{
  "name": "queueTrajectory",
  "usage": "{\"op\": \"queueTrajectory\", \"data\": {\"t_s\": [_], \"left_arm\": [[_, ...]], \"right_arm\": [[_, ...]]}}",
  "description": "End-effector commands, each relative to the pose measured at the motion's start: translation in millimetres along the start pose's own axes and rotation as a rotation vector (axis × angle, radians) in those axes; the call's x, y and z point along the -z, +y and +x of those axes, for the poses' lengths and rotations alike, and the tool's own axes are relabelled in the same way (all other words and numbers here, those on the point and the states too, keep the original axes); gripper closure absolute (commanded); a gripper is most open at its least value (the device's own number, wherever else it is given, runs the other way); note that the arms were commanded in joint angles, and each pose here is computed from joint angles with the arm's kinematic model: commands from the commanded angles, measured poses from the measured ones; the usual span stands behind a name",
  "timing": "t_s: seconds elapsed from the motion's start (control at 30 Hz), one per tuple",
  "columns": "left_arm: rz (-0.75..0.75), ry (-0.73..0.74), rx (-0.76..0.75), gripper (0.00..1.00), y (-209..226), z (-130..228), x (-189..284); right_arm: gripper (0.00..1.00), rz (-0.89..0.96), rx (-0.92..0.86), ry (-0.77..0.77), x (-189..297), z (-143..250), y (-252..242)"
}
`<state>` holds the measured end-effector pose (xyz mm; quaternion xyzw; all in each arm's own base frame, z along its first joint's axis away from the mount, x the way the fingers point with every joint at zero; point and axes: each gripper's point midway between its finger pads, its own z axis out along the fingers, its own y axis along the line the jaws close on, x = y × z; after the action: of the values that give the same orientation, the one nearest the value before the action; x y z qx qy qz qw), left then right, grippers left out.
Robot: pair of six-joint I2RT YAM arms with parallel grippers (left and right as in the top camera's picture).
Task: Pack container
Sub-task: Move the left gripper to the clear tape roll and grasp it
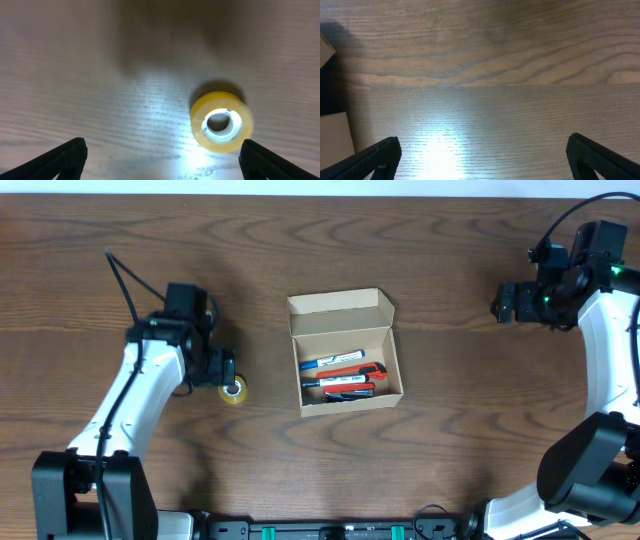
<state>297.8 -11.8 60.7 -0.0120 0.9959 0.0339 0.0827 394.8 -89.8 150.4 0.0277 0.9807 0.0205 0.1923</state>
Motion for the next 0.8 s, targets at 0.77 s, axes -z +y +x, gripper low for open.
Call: {"op": "queueTrajectory", "data": {"t_s": [0.77], "left_arm": [[0.04,0.062,0.048,0.05,-9,26,-53]], "right_arm": [[0.01,-0.002,-0.022,0.034,-1,9,-1]]}}
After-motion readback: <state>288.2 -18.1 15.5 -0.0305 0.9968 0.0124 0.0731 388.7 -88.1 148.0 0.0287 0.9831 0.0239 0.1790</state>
